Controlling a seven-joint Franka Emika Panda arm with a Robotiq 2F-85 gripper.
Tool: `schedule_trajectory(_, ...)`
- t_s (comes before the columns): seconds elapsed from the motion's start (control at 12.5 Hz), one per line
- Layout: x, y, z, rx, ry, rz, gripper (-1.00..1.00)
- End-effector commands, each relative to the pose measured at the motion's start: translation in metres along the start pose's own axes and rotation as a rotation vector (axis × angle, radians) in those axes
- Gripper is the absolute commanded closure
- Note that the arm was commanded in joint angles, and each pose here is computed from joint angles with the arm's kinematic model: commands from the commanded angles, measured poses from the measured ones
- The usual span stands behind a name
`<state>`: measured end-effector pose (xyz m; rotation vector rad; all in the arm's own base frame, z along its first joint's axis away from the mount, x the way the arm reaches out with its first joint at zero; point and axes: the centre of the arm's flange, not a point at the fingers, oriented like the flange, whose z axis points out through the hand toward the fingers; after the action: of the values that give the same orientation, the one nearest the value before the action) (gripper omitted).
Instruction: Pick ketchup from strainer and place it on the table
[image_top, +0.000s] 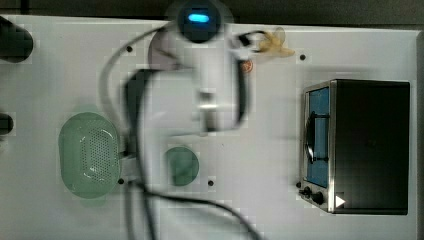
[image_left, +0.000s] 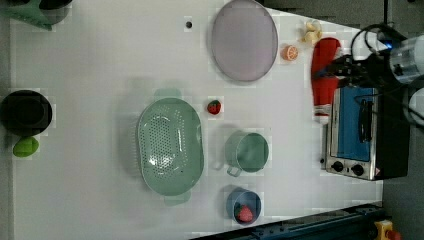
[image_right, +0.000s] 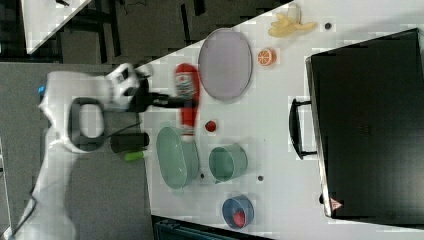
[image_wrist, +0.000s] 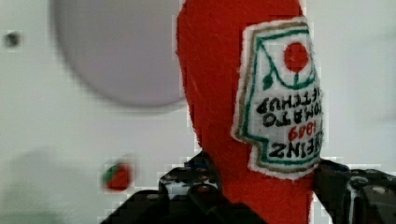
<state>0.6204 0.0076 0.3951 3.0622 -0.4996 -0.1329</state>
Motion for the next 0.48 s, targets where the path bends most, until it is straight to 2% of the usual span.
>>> schedule_trajectory(0.08, 0.005, 0.027, 0.002, 0.010, 0.062, -0.082, -0.16)
schedule_trajectory(0.32, 0.001, 0.048, 0.048, 0.016, 0.087, -0.051, -0.16)
schedule_trajectory(0.48, -0.013, 0.053, 0.083, 0.020, 0.087, -0.050, -0.16)
